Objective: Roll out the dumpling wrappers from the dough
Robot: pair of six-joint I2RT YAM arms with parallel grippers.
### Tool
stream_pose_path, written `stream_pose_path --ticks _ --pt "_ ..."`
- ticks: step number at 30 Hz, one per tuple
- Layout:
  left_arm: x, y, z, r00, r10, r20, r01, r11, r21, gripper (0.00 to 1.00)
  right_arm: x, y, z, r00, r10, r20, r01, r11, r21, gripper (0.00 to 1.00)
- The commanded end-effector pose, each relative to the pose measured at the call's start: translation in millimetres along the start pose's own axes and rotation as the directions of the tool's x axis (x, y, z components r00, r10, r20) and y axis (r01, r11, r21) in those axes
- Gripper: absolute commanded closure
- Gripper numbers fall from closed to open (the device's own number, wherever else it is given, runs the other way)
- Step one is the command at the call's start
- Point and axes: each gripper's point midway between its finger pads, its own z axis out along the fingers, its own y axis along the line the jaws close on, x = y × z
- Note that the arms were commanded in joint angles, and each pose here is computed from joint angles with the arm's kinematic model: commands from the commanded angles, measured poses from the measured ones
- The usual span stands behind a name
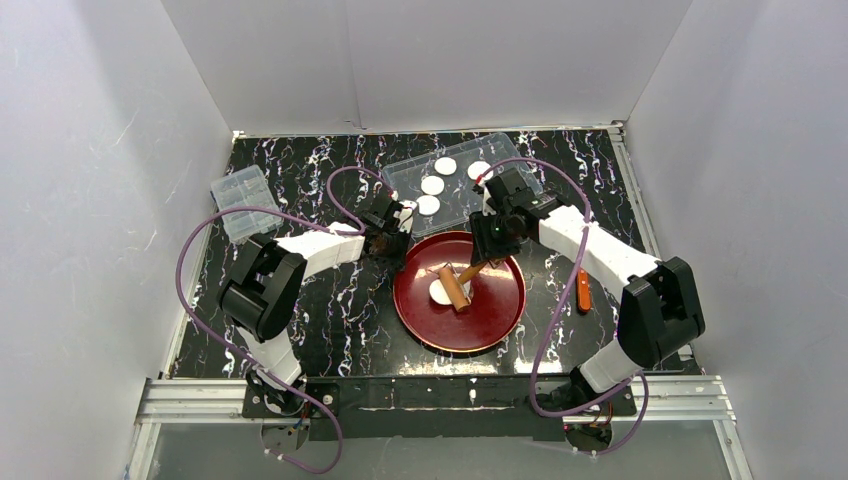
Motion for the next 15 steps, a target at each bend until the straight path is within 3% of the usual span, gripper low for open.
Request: stream_pose_path --ticks 1,15 --pt "38 21 5 0.993 0.042 -0.111 -0.052 0.995 -0.091 1.00 43 -131 -6 0.975 -0.075 -0.209 0.176 0.835 0.521 0.99" --pt "35 22 4 0.994 0.044 -0.101 -0.053 0.994 -0.093 1.00 12 -100 -33 0.995 -0.080 -0.064 0.100 0.909 0.405 0.99"
